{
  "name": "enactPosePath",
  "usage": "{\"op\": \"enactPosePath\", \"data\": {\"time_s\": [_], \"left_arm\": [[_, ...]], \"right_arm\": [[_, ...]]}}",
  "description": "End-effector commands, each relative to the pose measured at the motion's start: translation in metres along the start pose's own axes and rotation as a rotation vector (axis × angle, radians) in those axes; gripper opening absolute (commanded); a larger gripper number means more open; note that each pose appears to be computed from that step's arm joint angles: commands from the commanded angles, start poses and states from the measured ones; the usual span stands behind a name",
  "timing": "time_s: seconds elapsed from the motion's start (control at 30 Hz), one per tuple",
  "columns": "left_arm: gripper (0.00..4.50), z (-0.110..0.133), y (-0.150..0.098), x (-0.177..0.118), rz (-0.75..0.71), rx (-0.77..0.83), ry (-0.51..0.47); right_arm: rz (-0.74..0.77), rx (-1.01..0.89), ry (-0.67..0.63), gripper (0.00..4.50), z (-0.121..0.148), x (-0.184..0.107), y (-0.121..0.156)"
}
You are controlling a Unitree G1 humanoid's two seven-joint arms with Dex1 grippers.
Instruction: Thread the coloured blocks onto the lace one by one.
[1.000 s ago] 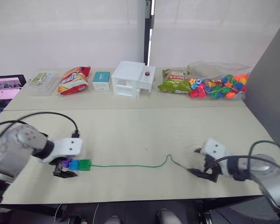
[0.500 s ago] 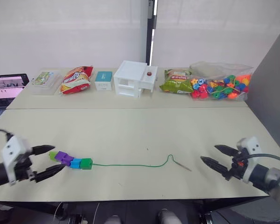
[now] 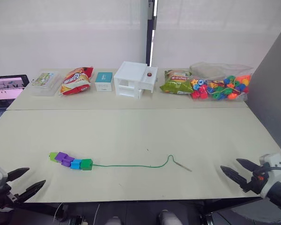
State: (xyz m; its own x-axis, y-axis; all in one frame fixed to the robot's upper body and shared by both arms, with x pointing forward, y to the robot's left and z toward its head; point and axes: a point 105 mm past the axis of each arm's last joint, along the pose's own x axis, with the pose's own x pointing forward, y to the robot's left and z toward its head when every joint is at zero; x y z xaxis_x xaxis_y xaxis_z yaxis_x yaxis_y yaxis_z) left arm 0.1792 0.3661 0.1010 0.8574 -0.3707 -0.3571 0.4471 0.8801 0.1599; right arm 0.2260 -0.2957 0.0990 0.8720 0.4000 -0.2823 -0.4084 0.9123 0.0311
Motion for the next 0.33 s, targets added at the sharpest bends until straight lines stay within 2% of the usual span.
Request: {"op": "enactPosePath", "data": {"time_s": [0.03,0.33], "left_arm": [[4.5,0.0045,-0.0047,0.0031,-0.013,0.017,-0.021],[4.5,0.0111,-0.0069,0.0064,-0.034,0.027,-0.017]], "right_arm": [[0.015,-0.04,-0.018,4.46,0.0085,-0.0001,0.0021],[0.039,-0.04,-0.003,4.46,0.0041,0.0037,0.0098]]}}
